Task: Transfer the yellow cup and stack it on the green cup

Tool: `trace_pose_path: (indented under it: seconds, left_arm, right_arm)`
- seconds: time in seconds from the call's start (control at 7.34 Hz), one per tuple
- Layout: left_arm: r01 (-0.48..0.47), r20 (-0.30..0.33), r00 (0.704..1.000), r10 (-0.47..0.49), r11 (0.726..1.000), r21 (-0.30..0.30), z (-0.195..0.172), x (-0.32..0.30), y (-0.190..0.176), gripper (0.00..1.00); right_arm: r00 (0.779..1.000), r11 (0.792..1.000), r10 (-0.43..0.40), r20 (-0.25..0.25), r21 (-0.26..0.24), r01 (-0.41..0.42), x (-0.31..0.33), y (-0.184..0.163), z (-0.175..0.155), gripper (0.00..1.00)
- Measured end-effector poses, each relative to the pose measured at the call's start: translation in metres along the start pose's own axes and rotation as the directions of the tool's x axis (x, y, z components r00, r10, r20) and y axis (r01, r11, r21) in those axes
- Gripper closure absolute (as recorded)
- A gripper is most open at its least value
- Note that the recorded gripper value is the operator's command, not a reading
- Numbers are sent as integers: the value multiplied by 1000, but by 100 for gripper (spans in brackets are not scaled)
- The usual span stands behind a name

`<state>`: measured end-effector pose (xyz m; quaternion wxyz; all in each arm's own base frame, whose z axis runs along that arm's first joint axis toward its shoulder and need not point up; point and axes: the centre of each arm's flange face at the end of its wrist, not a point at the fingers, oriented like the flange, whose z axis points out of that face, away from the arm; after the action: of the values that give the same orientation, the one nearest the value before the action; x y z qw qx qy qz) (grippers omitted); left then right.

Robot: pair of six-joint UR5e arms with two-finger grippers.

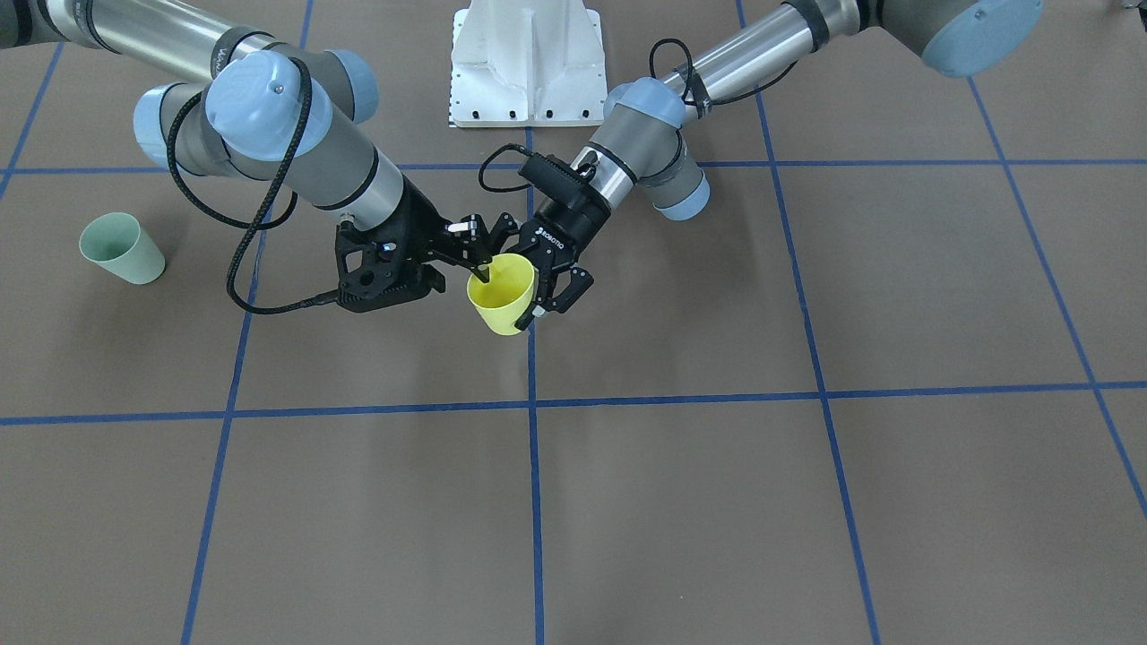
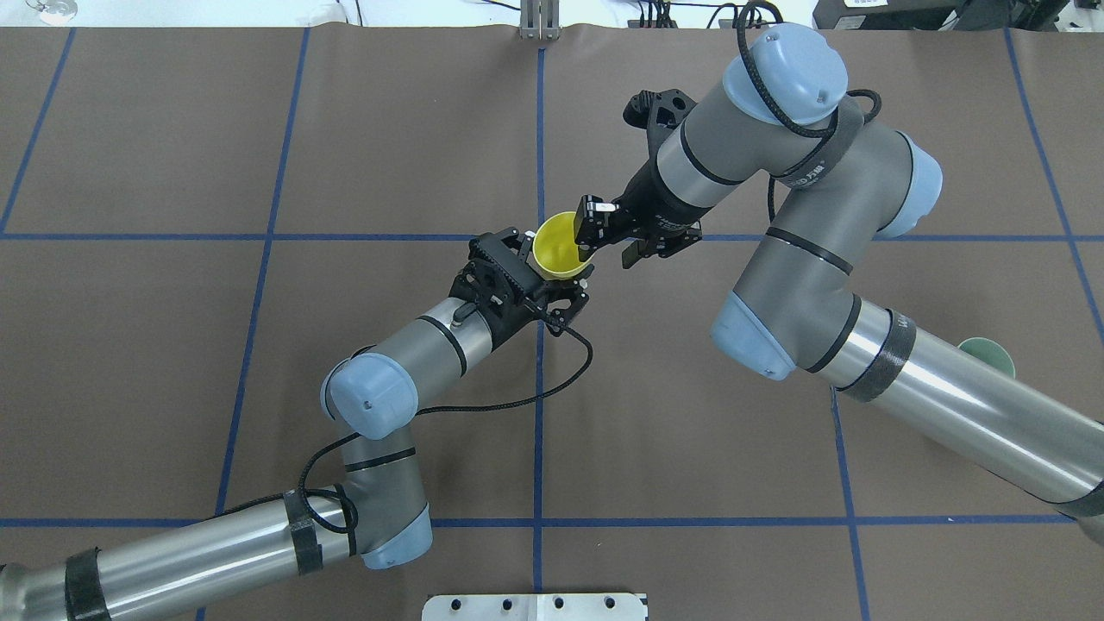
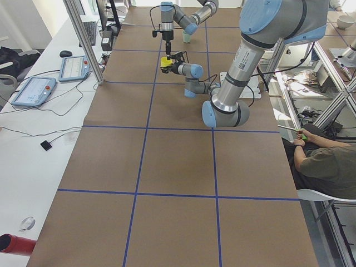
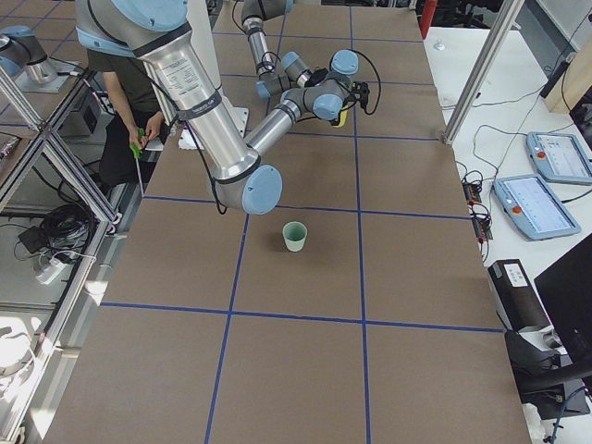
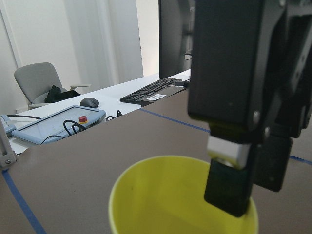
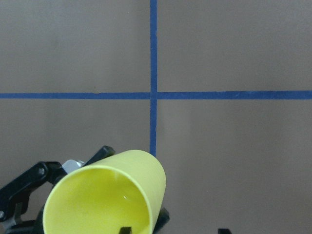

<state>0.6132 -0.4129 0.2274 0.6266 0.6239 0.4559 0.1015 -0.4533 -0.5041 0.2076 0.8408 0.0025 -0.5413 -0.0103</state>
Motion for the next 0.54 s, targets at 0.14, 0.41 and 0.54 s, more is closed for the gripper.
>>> trace_pose_path:
  seconds: [0.14,0.41,0.54]
  left_arm:
    - [0,-2,1000,0,1000,-2,-1,2,2,52]
    - [1,-3,1000,-1,1000,-2,-1,3,2,52]
    - [2,-5,1000,-2,1000,0,-1,4,1,52]
  right_arm:
    - [1000,1000,-3,0,2,3,0,-1,-1,53]
    - [1000,1000,-7,-1,10,7,1,-3,-3,52]
    - [1000,1000,-5,-2,13,5,0,-3,-3,51]
